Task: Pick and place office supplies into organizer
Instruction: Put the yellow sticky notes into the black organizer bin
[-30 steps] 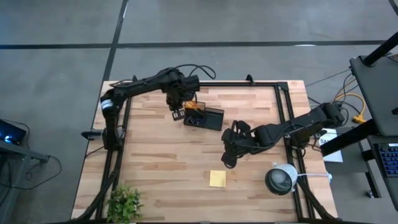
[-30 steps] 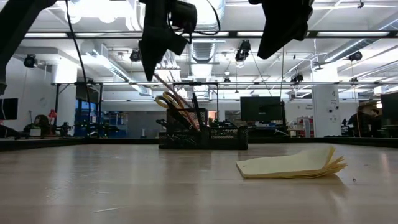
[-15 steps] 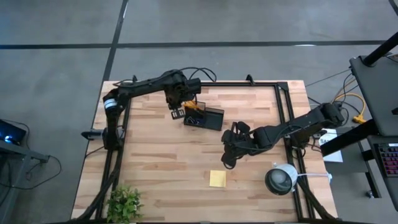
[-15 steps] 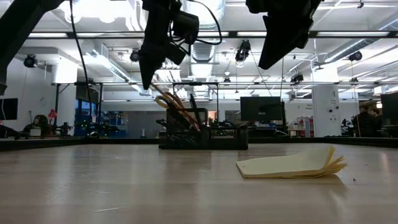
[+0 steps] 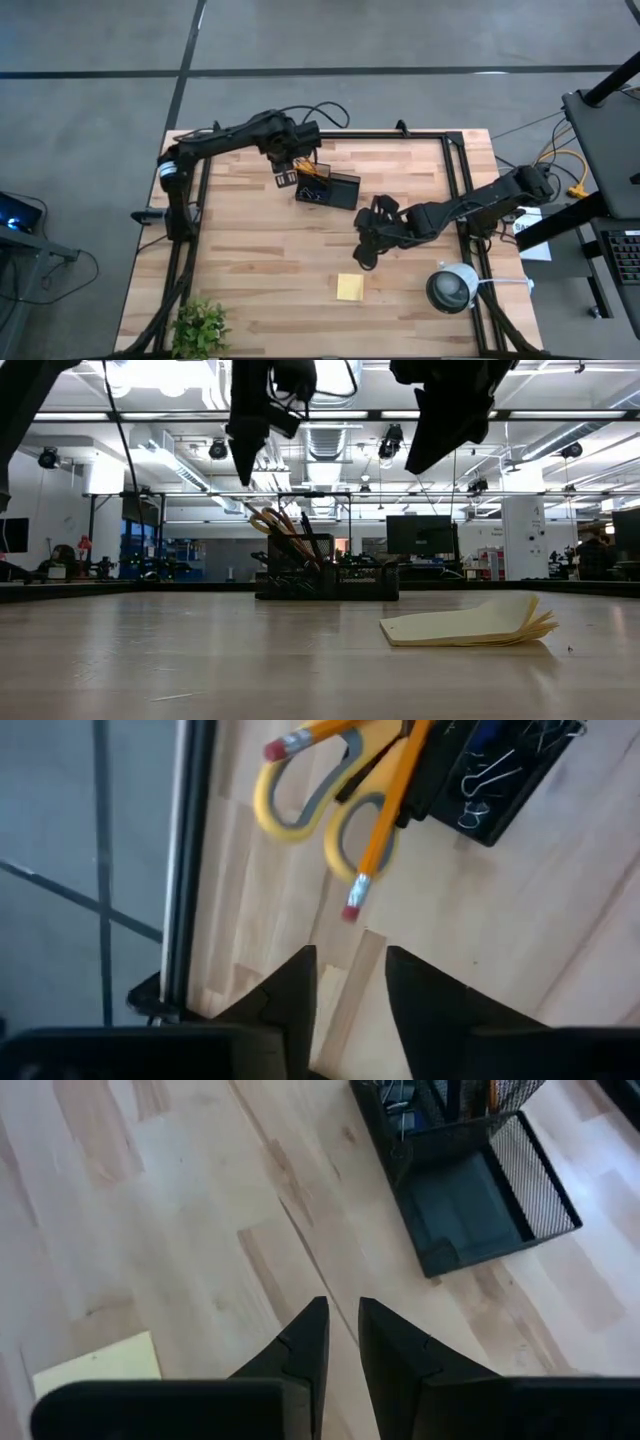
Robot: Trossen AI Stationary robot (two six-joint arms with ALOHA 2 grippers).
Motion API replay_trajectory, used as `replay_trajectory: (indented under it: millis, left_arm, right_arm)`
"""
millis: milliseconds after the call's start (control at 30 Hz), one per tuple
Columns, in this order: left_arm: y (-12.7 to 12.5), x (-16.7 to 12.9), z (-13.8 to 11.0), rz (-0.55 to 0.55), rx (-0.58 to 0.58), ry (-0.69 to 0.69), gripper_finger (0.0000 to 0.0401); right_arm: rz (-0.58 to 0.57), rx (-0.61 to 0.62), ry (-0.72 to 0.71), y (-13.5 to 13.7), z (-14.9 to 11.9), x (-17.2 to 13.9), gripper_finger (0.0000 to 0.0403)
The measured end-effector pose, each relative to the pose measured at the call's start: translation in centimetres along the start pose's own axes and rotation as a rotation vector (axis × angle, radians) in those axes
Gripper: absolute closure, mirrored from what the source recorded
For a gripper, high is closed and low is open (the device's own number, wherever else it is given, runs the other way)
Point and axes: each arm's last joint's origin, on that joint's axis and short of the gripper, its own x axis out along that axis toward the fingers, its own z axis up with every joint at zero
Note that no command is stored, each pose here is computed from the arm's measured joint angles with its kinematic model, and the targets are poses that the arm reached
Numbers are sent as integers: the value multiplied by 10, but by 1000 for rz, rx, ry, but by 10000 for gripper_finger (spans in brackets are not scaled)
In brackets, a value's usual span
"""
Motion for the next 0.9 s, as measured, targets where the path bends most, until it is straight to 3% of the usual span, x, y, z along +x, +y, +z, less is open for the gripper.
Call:
replay_trajectory:
  millis: [200, 367, 633, 767, 900]
  left_arm:
    - [-4, -37, -27, -25, -112, -82, 270]
    - [-14, -49, -50, -68, -184, -195, 269]
    - [-2, 1, -69, -219, -495, -245, 269]
    - [16, 21, -72, -227, -691, -324, 269]
    - [32, 31, -78, -192, -769, -309, 269]
  right_arm:
    - [68, 25, -55, -6, 16, 9, 358]
    - [51, 83, -102, -28, 40, 16, 368]
    - [40, 11, -165, -39, 67, 6, 370]
    - [44, 1, -173, -39, 70, 3, 370]
    - [40, -5, -161, -39, 68, 3, 369]
